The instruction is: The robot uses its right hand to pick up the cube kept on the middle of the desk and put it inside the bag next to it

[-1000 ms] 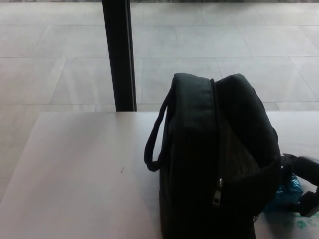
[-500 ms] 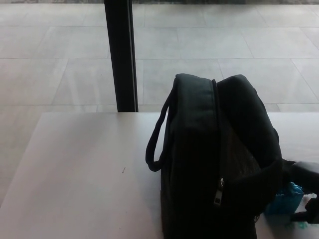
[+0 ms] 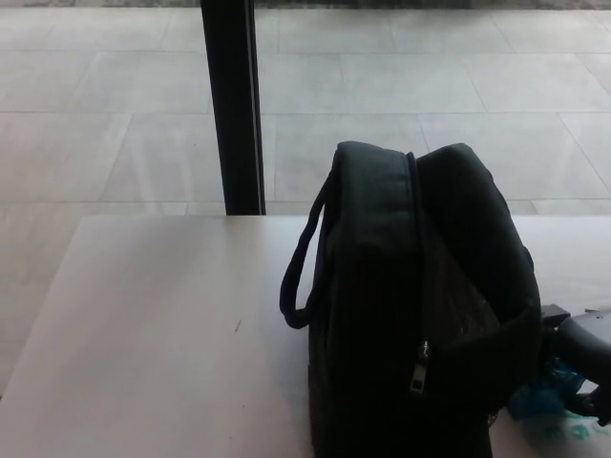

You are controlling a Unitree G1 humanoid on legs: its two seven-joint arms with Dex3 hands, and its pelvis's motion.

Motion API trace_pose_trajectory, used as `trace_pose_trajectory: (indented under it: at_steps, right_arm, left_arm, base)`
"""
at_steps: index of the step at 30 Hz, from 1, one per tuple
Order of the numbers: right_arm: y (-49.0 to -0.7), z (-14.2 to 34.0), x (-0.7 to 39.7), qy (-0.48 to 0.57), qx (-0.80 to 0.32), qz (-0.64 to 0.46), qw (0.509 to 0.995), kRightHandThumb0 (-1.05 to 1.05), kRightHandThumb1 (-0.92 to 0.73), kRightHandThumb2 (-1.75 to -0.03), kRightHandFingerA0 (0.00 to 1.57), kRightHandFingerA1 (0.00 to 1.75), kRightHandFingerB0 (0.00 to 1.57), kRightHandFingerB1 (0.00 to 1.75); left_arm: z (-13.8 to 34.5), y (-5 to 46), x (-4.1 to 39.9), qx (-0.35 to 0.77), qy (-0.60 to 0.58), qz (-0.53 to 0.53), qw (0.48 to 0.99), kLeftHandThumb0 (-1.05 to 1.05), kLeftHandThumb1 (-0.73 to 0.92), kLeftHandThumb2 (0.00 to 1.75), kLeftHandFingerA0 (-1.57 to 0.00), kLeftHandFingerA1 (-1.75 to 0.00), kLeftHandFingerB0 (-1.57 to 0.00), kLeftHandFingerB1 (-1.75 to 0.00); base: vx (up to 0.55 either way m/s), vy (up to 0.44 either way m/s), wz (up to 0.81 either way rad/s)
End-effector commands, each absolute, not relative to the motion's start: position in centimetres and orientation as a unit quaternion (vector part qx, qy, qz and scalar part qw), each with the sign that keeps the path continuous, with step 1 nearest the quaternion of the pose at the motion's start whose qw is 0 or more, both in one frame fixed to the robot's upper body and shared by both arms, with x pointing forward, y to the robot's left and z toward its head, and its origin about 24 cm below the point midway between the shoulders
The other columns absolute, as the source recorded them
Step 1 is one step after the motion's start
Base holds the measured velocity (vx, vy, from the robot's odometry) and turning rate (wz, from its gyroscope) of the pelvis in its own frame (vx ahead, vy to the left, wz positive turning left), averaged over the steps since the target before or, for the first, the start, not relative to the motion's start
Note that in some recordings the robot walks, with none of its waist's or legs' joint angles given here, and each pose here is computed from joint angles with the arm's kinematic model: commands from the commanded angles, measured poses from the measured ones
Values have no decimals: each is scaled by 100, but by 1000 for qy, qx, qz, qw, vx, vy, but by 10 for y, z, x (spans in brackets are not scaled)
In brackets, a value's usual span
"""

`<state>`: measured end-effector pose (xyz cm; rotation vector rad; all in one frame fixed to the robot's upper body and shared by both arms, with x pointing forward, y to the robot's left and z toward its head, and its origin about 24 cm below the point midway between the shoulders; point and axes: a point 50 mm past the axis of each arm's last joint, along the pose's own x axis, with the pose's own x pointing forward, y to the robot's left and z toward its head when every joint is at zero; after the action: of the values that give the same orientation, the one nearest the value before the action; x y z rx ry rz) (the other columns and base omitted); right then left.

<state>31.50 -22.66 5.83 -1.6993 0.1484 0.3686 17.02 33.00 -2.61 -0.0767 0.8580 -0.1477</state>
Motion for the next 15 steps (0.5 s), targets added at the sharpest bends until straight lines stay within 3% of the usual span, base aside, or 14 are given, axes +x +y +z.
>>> trace_pose_trajectory:
  at_steps: [1, 3, 5, 7, 9, 10, 11, 12, 13, 15]
  right_arm:
    - [-225, 24, 291, 47, -747, 216, 627, -26, -70, -79, 81, 162, 85, 87]
    - [-227, 27, 292, 46, -734, 212, 644, -24, -66, -86, 82, 163, 83, 111]
    - [-227, 27, 292, 43, -730, 207, 650, -23, -63, -85, 83, 161, 85, 108]
    - [-229, 26, 291, 36, -726, 196, 658, -25, -63, -80, 83, 159, 85, 89]
    - [-232, 27, 290, 29, -723, 186, 664, -23, -62, -85, 83, 167, 78, 120]
    - [-232, 27, 290, 28, -723, 185, 665, -23, -62, -85, 83, 167, 78, 120]
    - [-235, 29, 289, 25, -718, 178, 672, -14, -59, -91, 92, 174, 72, 140]
    - [-237, 30, 289, 23, -716, 175, 676, -14, -59, -91, 92, 174, 72, 140]
    - [-238, 30, 289, 25, -712, 176, 680, -21, -59, -94, 80, 175, 72, 148]
    - [-240, 31, 289, 19, -710, 174, 683, -20, -59, -95, 81, 175, 74, 148]
  left_arm:
    - [-18, 337, 174, -19, 414, -74, 907, -62, 73, 62, -21, -49, -26, -40]
    - [-18, 337, 174, -19, 414, -72, 907, -62, 73, 61, -22, -50, -26, -39]
    - [-18, 338, 173, -15, 415, -71, 907, -63, 72, 61, -24, -50, -25, -39]
    - [-19, 337, 171, -20, 418, -70, 906, -62, 72, 61, -23, -49, -25, -38]
    - [-20, 338, 171, -20, 420, -68, 905, -62, 71, 62, -22, -48, -27, -39]
    - [-20, 338, 171, -19, 421, -68, 904, -62, 71, 62, -22, -48, -27, -39]
    - [-20, 338, 171, -20, 421, -67, 904, -62, 71, 61, -24, -48, -26, -38]
    - [-20, 338, 170, -20, 422, -67, 904, -62, 71, 61, -24, -48, -26, -38]
    - [-20, 339, 170, -19, 423, -63, 904, -63, 70, 61, -24, -48, -26, -38]
    - [-21, 340, 170, -18, 423, -62, 904, -63, 71, 61, -25, -48, -26, -38]
  base:
    - [0, 0, 0]
    - [0, 0, 0]
    - [0, 0, 0]
    - [0, 0, 0]
    - [0, 0, 0]
    - [0, 0, 0]
    - [0, 0, 0]
    - [0, 0, 0]
    - [0, 0, 0]
    - [0, 0, 0]
